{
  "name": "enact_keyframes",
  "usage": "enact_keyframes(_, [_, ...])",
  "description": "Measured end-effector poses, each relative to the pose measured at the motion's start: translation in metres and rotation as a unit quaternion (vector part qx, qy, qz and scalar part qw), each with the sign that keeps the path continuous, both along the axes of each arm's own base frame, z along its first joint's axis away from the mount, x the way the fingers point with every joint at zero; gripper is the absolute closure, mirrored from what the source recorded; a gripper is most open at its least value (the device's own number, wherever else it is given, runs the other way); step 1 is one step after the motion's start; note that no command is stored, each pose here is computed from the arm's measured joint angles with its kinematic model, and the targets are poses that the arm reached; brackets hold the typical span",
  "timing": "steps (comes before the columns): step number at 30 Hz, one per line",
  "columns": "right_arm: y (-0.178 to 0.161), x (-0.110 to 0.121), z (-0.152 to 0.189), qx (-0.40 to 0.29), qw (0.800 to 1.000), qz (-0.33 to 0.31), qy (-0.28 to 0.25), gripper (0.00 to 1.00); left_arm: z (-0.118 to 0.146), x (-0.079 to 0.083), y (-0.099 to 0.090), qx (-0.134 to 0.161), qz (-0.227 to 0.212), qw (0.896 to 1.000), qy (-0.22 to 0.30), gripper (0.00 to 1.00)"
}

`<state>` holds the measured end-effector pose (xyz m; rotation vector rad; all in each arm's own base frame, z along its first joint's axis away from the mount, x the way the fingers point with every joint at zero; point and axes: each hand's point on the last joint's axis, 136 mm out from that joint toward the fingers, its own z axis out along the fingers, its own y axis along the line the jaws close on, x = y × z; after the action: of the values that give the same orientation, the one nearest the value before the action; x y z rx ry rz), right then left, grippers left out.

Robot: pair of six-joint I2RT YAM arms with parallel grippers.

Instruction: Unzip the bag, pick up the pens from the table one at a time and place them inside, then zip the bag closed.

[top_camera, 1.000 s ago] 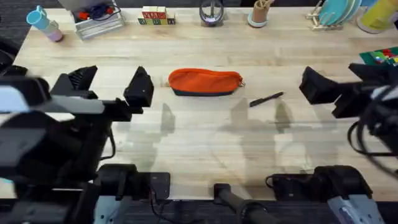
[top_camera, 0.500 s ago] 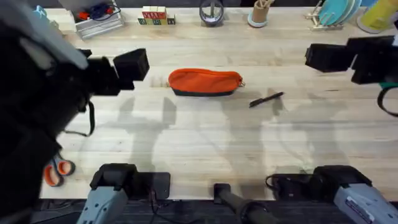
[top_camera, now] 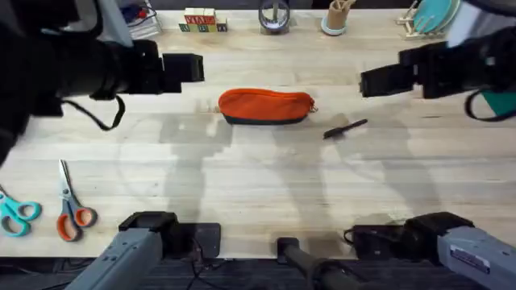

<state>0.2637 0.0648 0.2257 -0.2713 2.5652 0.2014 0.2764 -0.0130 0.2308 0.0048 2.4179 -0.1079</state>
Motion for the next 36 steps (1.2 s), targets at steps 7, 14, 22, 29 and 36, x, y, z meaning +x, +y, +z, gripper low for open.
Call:
enact_keyframes(7, [0.006,0.005,-0.016,-0.008,0.999,0.011,0.033,0.005,-0.017,0.008,-0.001,-0.002,-0.001,0.999,0.042,0.008])
enact_keyframes(14, [0.006,0.005,-0.016,-0.008,0.999,0.013,0.033,0.005,-0.025,0.003,-0.001,-0.002,-0.001,0.998,0.064,0.008])
enact_keyframes(22, [0.006,0.005,-0.016,-0.009,0.999,0.014,0.033,0.004,-0.022,0.008,0.000,0.014,-0.018,0.998,0.050,0.008])
enact_keyframes(29, [0.006,0.005,-0.016,-0.010,0.999,0.015,0.032,0.005,-0.021,0.008,-0.008,0.067,-0.121,0.990,0.037,0.009])
enact_keyframes(36, [0.006,0.005,-0.016,-0.010,0.999,0.016,0.032,0.004,-0.013,0.005,-0.029,0.062,-0.269,0.961,-0.010,0.009])
